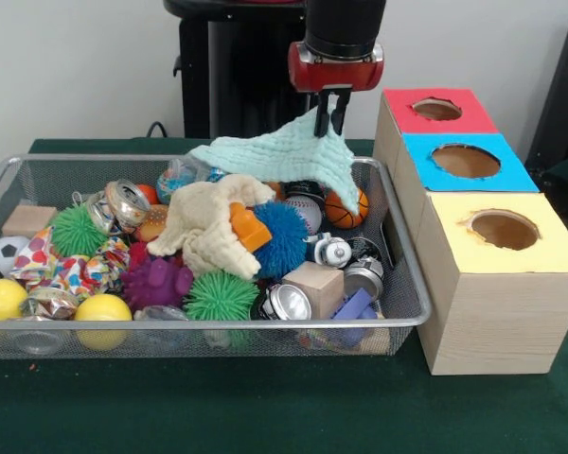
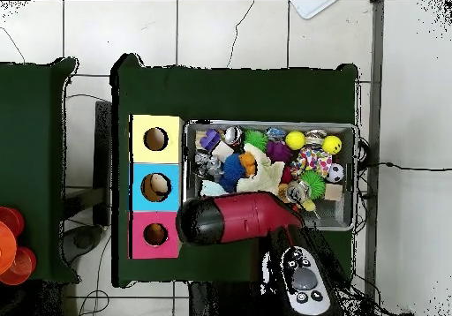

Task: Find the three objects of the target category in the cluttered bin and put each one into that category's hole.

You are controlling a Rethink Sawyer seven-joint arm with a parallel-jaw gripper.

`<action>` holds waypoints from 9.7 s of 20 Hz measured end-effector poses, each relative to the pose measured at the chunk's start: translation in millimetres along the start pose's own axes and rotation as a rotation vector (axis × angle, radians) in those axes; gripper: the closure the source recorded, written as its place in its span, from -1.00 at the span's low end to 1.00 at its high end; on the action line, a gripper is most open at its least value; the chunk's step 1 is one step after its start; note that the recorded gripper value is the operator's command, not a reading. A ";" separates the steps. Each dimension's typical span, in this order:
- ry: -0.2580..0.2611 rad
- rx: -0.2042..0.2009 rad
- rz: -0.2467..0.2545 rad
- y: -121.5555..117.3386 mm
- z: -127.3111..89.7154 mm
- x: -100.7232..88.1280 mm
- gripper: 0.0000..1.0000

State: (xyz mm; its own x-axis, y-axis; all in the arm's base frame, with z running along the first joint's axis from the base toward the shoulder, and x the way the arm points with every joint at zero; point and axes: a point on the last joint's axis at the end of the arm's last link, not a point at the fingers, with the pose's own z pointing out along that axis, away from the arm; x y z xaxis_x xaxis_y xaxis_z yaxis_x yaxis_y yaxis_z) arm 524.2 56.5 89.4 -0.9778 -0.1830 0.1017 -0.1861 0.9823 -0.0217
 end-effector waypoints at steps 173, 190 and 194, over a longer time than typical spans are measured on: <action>-0.236 0.164 -0.209 -243.2 117.1 72.2 -1.00; -0.210 0.173 -0.208 -245.1 117.5 77.6 -1.00; -0.208 0.174 -0.208 -245.7 117.4 78.0 -1.00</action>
State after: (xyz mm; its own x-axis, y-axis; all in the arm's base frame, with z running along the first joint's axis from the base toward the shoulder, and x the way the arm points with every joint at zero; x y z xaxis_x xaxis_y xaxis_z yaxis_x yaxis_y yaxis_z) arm 482.4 -203.9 -14.1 -0.9126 -0.4004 -0.0831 -0.3794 0.9048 -0.1931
